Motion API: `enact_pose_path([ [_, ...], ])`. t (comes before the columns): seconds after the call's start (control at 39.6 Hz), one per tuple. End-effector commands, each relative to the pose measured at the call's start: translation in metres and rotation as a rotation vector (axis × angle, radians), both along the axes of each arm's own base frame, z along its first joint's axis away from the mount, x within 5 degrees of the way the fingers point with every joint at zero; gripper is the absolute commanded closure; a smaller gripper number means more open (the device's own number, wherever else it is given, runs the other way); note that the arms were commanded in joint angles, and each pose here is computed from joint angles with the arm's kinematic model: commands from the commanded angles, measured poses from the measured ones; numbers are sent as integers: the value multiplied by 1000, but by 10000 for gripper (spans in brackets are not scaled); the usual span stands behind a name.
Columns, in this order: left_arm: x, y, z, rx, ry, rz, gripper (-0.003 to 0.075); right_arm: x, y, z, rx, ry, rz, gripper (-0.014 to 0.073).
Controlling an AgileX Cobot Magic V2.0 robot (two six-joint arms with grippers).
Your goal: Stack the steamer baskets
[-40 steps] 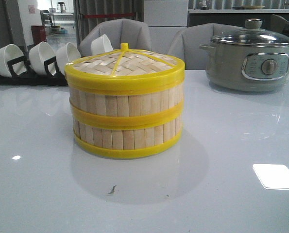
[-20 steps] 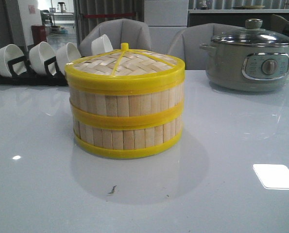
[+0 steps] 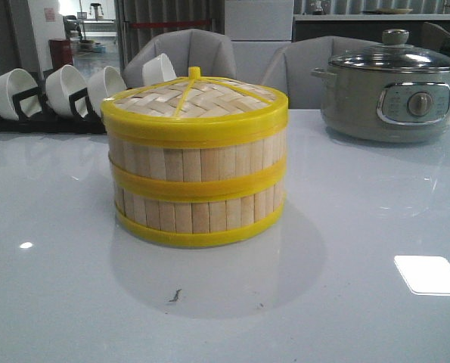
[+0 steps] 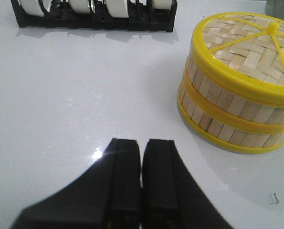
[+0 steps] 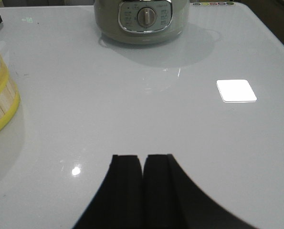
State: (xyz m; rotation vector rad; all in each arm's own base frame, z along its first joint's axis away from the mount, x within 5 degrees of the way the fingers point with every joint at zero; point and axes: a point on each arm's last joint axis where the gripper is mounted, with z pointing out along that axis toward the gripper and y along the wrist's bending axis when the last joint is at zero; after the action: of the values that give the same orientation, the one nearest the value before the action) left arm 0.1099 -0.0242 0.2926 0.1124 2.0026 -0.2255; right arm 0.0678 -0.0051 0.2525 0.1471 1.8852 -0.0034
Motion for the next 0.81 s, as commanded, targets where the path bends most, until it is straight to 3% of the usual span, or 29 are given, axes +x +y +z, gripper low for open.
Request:
enact_pose_path([
  [0.0,3,-1,17,-35,-105,7,634,2,-1,17,-17,-109,-12,547],
  [0.61,3,0,17,-35,-111,8,634,2,-1,17,-17,-109,-12,547],
  [0.78,2,3,33,-30,-315,27,634,2,-1,17,-17,-109,-12,547],
])
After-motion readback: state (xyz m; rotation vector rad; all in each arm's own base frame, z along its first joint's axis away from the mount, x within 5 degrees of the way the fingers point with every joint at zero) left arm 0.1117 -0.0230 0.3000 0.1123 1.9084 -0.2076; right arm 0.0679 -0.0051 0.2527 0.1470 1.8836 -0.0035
